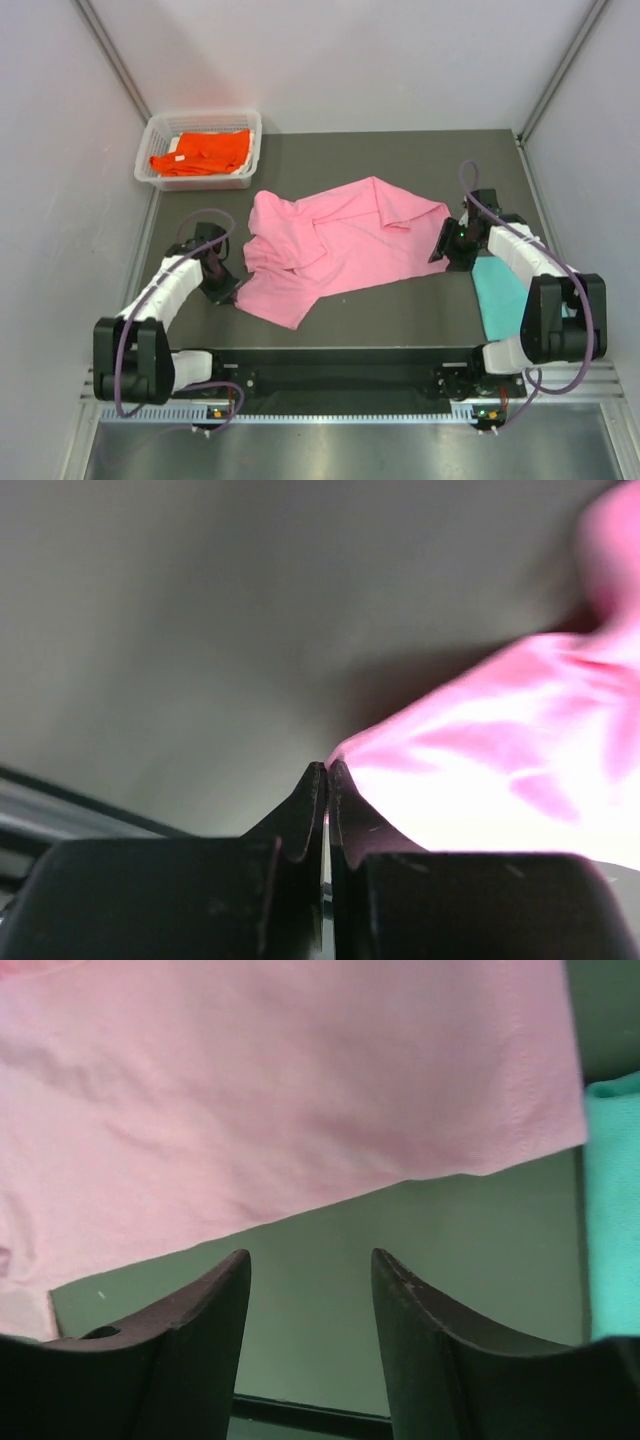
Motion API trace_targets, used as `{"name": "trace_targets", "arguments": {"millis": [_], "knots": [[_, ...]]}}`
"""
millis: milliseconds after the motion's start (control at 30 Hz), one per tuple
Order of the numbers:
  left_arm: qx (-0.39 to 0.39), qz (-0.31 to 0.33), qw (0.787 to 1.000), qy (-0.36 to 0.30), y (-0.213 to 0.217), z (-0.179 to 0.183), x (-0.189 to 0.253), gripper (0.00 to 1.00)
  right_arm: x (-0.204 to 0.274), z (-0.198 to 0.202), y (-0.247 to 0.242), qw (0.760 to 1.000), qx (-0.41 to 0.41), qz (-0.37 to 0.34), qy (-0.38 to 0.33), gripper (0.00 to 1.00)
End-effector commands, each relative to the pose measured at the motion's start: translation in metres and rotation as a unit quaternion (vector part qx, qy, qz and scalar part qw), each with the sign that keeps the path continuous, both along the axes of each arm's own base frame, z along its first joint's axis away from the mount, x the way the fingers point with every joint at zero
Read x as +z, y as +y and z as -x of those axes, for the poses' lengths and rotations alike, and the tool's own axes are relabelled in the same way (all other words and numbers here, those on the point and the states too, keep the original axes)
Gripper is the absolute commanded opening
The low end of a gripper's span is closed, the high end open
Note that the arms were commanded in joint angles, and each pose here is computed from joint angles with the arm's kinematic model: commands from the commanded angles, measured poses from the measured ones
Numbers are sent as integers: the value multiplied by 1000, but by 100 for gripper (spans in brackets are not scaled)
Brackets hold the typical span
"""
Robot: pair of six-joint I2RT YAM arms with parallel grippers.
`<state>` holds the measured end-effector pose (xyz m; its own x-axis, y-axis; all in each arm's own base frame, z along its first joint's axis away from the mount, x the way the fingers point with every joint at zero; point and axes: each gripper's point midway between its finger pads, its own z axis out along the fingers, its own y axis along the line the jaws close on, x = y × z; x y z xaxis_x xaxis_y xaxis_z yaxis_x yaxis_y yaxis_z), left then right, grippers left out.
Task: Fold and stack the t-shirts
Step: Flatten the tshirt out
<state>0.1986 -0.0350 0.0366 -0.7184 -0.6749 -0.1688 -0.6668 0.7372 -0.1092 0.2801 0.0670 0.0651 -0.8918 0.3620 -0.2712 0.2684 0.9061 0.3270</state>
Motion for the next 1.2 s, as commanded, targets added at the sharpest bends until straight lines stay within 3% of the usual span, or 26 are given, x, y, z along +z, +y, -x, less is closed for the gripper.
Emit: {"name": "trace_targets", "arguments": {"millis": [0, 133, 333, 767, 867, 933, 1000, 1167], "knots": [[42, -82, 993, -75, 32, -17, 60, 0, -8, -10, -15, 999, -48, 4, -6, 46], [79, -116, 985, -103, 48, -3, 91, 0, -12, -11, -22, 997, -73, -5, 1, 40], [85, -70, 983, -150, 34, -3, 95, 0, -17, 4, -46, 987, -152, -48, -14, 46], [52, -40, 988, -140, 20, -16, 96, 0, -45, -7, -46, 973, -212, -86, -25, 45], [49, -40, 988, -138, 20, -14, 95, 0, -50, -8, -45, 971, -220, -92, -25, 40], [48, -39, 988, -140, 20, -13, 97, 0, -54, -8, -45, 970, -223, -93, -17, 28], [43, -37, 988, -146, 19, -15, 103, 0, -55, -10, -45, 971, -219, -91, -15, 4], [-16, -51, 974, -220, 20, -36, 151, 0, -12, -32, -46, 984, -167, -35, -59, 0]]}}
